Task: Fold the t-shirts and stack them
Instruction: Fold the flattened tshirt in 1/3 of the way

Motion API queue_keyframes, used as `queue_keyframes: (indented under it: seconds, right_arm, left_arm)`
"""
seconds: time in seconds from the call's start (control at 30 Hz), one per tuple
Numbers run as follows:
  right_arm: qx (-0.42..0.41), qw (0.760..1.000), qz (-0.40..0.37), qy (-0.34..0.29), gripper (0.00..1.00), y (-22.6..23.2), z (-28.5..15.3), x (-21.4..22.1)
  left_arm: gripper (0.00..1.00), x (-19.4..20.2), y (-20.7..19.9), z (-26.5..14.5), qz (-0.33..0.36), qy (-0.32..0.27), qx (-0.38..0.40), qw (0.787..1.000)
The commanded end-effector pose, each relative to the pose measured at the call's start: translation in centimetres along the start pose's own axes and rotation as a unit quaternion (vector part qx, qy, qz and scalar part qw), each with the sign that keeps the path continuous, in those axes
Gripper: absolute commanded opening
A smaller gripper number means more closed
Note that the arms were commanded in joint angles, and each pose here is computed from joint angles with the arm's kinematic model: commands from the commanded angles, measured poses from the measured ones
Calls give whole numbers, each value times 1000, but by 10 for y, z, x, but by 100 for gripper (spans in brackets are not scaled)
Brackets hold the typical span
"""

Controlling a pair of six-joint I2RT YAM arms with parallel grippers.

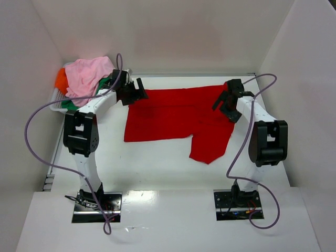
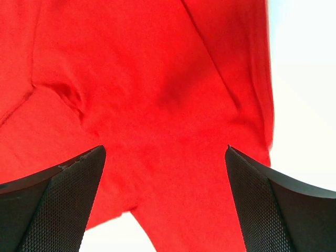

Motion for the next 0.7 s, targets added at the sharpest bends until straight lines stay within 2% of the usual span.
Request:
queue_keyframes:
  seconds: [0.0,0.27,0.33,0.5,0.67]
  right_arm:
    - [19,997,76,30,100,-12,-18,21]
    - [19,992,122,34,100,-28,-48,41]
    - [24,990,131,53,100,-35,-46,54]
    - [24,986,161,28,100,-48,-55,66]
    - [45,985,163,41,100,-62,-52,84]
  left_arm:
    - [98,1,-3,-29,5,-24,-7,1000]
    - [99,17,0,-45,1,-7,-10,1000]
    - [99,21,1,-47,-5,-3,-11,1000]
    - [99,30,2,-57,-10,-1,-13,1000]
    - [99,33,-3,-78,-7,-10,-8,1000]
Point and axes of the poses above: each gripper's point midway between its finger pads, its own z axis out along the fingers, its own y axis along the line the jaws close on, x = y × z, the point moved 10 cm from there along -z, back along the fingers, and after that the axes turned 1 degree about z, right-handed, at the moved point
